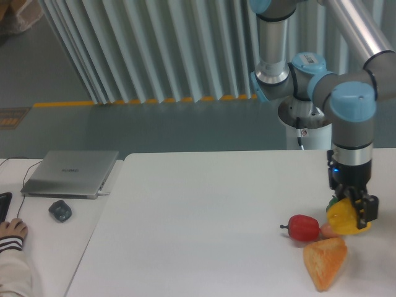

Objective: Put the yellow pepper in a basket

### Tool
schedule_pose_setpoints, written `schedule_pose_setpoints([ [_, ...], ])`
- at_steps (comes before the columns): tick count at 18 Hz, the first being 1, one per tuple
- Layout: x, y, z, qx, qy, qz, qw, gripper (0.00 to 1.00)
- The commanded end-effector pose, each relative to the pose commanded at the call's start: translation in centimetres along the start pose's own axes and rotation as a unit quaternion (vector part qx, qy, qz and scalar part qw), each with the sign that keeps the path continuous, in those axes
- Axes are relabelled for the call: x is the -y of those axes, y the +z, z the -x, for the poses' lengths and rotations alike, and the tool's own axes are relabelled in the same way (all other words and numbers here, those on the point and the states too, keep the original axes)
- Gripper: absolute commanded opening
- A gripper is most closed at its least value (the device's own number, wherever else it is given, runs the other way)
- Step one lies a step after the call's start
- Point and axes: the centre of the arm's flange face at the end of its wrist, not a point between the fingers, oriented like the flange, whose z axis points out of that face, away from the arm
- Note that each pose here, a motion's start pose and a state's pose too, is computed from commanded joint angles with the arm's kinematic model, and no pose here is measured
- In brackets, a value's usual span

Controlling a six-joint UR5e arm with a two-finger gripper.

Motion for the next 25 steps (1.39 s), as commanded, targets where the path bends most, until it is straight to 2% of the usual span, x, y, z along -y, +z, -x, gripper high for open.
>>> schedule_pose_setpoints([
  [4,-5.8,-0.2,1.7,0.009,0.031,0.005,0.9995,0.45],
  [6,-7.1,0.2,2.2,0.009,0.021,0.006,0.9997,0.45],
  [9,-10.0,0.7,3.5,0.034,0.001,0.013,0.9994,0.45],
  [13,-13.4,0.7,5.0,0.049,-0.027,0.019,0.9983,0.45],
  [15,-16.2,1.3,5.8,0.055,-0.040,0.026,0.9973,0.45],
  [17,-18.6,1.7,5.9,0.056,-0.051,0.030,0.9967,0.53],
  [19,-19.3,2.3,6.1,0.057,-0.025,0.036,0.9974,0.61],
  [23,-22.0,2.6,6.5,0.059,-0.014,0.042,0.9973,0.61],
  [24,-22.5,2.8,6.6,0.058,-0.010,0.043,0.9973,0.65],
  [25,-22.7,2.9,6.6,0.057,-0.012,0.043,0.9974,0.76],
])
